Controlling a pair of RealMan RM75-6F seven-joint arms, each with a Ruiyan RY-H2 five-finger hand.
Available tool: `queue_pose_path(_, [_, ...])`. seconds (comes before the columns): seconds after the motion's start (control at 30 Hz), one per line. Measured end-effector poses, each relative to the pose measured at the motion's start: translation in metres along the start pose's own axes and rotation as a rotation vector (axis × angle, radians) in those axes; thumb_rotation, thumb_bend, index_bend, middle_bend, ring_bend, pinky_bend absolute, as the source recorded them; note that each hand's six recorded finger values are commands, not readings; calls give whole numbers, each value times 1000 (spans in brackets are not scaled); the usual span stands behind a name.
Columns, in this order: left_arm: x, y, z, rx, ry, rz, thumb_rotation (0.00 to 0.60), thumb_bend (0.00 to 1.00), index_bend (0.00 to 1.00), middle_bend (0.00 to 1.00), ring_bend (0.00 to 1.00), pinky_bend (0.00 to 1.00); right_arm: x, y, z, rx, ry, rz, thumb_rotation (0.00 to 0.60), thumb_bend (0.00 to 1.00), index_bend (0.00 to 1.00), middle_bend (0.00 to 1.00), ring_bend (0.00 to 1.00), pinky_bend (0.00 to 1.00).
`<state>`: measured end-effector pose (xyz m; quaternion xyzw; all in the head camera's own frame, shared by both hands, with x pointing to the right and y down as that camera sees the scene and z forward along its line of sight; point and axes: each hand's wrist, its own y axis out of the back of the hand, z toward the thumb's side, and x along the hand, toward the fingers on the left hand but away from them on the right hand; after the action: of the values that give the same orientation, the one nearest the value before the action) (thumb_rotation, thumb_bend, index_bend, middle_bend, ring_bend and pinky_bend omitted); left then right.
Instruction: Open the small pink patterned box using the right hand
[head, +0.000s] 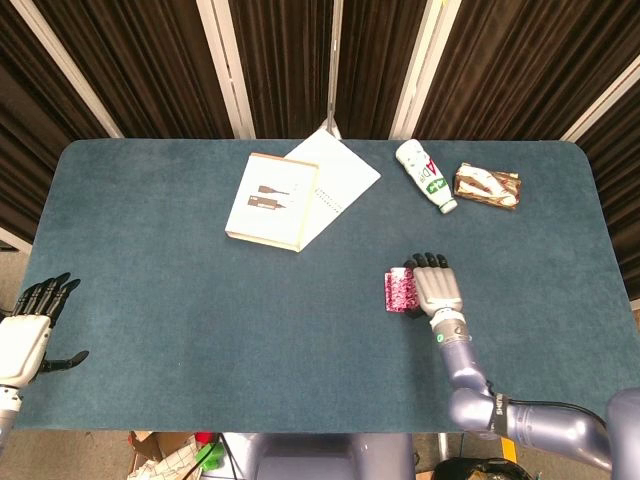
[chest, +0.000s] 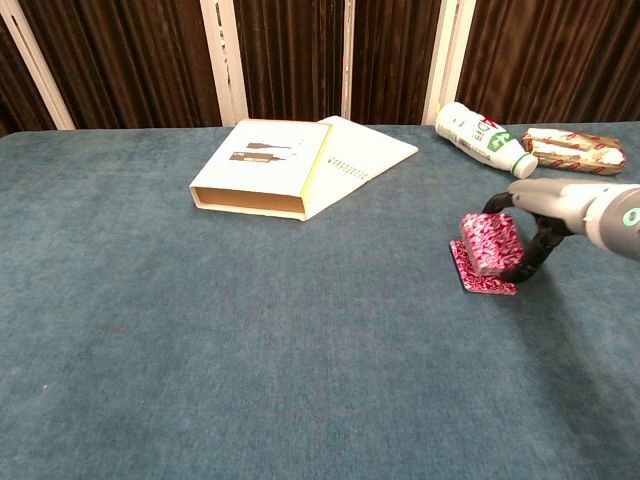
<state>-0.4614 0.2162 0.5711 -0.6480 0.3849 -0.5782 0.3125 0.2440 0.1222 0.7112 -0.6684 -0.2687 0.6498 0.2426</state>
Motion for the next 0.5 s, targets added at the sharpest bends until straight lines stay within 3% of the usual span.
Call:
queue_pose_path(0.23, [1, 0, 0, 6, 2, 4, 600, 73, 0, 0, 0, 0, 4, 13, -29, -3, -50, -15, 600, 470, 572, 133, 0, 0])
queue_pose_path(0.5, [1, -1, 0, 0, 8, -2, 600, 73, 0, 0, 0, 0, 6, 0, -51, -21, -85, 25, 600, 470, 571, 132, 0, 0])
